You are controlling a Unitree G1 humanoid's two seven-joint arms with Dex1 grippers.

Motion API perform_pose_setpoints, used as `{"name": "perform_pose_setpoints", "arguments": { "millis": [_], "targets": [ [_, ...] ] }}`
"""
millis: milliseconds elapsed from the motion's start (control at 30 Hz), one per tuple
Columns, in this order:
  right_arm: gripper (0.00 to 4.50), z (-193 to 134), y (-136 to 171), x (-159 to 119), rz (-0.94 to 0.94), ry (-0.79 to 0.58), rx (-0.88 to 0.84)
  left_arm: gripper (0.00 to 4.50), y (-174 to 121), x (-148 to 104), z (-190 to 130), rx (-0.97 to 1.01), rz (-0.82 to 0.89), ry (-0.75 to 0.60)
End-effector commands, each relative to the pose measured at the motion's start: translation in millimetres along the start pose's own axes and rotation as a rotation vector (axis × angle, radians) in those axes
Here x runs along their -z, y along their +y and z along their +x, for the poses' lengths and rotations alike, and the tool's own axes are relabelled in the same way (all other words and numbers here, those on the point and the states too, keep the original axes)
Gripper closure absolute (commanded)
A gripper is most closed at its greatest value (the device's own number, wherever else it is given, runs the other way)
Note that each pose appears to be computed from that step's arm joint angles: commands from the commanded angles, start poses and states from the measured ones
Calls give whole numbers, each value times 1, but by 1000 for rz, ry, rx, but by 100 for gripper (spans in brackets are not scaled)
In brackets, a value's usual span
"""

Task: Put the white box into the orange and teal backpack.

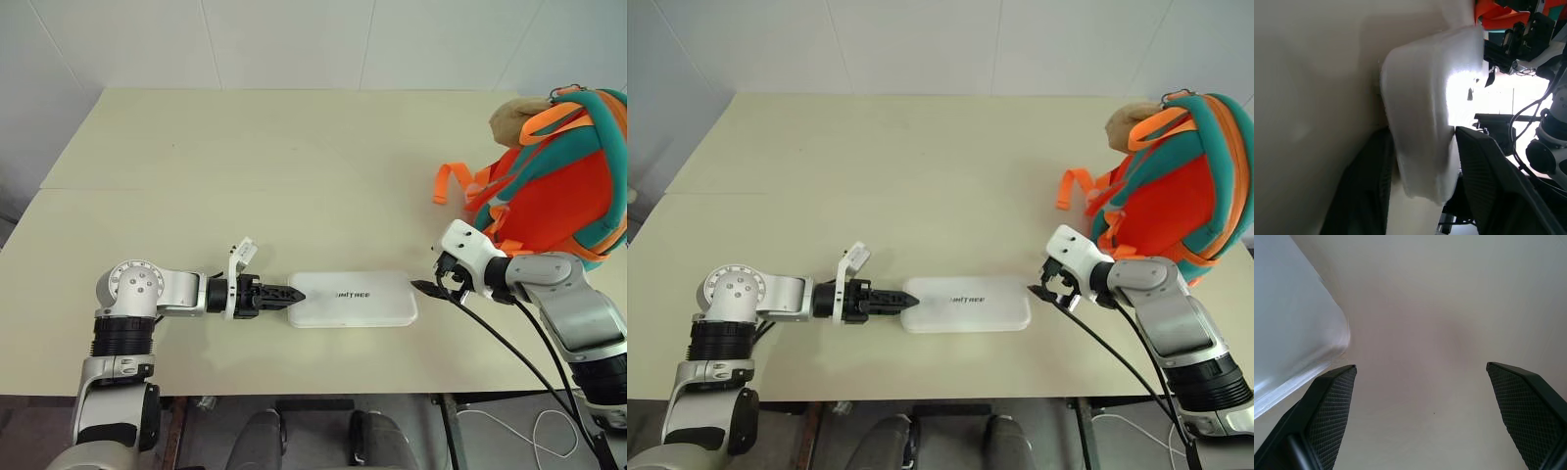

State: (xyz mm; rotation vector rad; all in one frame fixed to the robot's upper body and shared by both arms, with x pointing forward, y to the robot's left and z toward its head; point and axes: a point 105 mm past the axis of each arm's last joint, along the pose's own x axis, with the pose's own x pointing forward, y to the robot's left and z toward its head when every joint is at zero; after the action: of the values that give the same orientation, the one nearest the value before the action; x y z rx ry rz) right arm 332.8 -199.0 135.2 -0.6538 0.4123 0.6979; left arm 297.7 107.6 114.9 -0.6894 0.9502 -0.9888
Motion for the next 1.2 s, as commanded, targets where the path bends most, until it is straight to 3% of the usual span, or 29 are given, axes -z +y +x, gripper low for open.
{"name": "perform_pose_setpoints", "arguments": {
  "millis": [33, 400, 633, 1200],
  "targets": [
    [0, -6, -5, -6, -14, -21, 35, 313, -2, -3, 0, -19, 28, -2],
    [0, -32, -15, -13, 148, -160, 141, 319, -20, -3, -3, 59, 161, -15],
    [0, -59, -32, -14, 293, -280, 315, 325, -43, -24, -12, 169, 277, -129],
    [0, -79, -82, -11, 452, -352, 692, 326, -70, -43, -17, 285, 328, -187]
  ]
}}
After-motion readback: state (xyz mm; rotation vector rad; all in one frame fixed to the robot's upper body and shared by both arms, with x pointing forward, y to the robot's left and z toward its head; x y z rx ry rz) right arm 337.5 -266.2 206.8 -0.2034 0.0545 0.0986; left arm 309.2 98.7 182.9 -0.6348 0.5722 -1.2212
